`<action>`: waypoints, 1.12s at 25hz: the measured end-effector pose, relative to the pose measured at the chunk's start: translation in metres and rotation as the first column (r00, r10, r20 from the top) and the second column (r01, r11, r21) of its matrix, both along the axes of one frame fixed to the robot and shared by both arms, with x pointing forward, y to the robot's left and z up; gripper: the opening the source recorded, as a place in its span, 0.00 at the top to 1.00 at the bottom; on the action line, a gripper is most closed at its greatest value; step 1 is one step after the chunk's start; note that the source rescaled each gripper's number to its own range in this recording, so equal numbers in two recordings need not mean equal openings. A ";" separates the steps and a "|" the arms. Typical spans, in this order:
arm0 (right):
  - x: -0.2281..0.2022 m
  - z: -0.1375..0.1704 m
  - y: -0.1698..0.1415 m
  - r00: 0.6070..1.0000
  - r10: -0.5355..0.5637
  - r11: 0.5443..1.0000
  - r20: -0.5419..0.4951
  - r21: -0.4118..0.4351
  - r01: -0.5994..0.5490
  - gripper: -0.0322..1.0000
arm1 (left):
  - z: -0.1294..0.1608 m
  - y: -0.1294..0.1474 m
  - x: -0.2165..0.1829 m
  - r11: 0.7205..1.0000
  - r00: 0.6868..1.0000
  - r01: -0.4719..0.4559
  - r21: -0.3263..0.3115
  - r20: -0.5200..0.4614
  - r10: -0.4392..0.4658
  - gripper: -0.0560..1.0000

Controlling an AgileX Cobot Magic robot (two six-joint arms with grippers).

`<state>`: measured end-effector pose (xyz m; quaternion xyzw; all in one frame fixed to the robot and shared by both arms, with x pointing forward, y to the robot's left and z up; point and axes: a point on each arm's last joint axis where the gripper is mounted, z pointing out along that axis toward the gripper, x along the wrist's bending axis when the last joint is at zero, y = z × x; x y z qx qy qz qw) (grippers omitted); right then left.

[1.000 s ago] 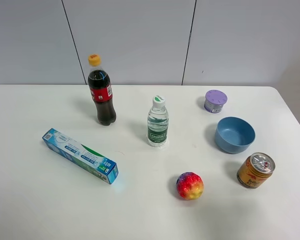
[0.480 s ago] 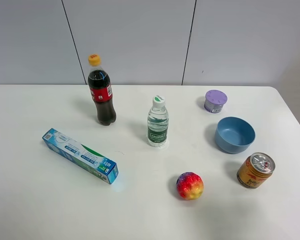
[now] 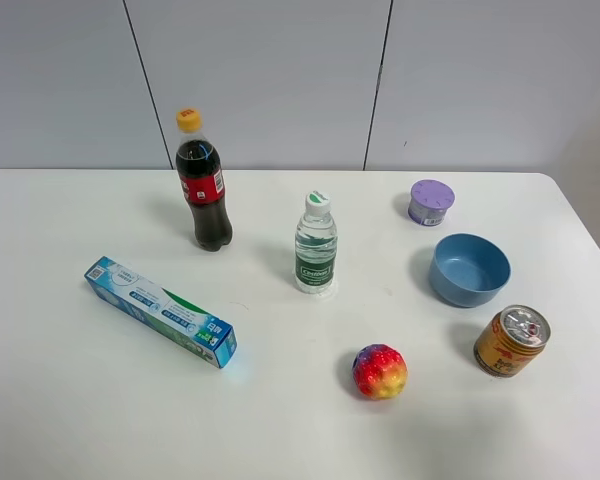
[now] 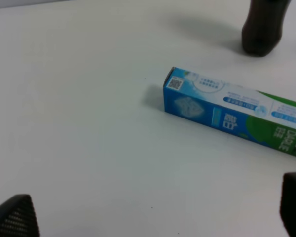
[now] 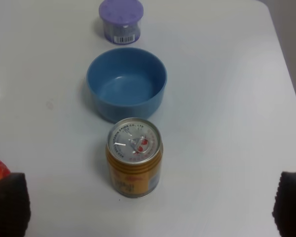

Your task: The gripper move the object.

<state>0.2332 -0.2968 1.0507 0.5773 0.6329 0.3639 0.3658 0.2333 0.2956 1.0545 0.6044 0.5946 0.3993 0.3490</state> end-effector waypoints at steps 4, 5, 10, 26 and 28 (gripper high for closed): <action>0.000 0.000 0.000 1.000 -0.001 1.000 0.000 -0.002 0.001 0.00 | 0.000 0.000 0.000 1.000 1.000 0.000 0.000 0.000 0.000 0.00; 0.000 0.000 0.000 1.000 -0.001 1.000 0.000 -0.002 0.001 0.00 | 0.000 0.000 0.000 1.000 1.000 0.000 0.000 0.000 0.000 0.00; 0.000 0.000 0.000 1.000 -0.001 1.000 0.000 -0.002 0.001 0.00 | 0.000 0.000 0.000 1.000 1.000 0.000 0.000 0.000 0.000 0.00; 0.000 0.000 0.000 1.000 -0.001 1.000 0.000 -0.002 0.001 0.00 | 0.000 0.000 0.000 1.000 1.000 0.000 0.000 0.000 0.000 0.00; 0.000 0.000 0.000 1.000 -0.001 1.000 0.000 -0.002 0.001 0.00 | 0.000 0.000 0.000 1.000 1.000 0.000 0.000 0.000 0.000 0.00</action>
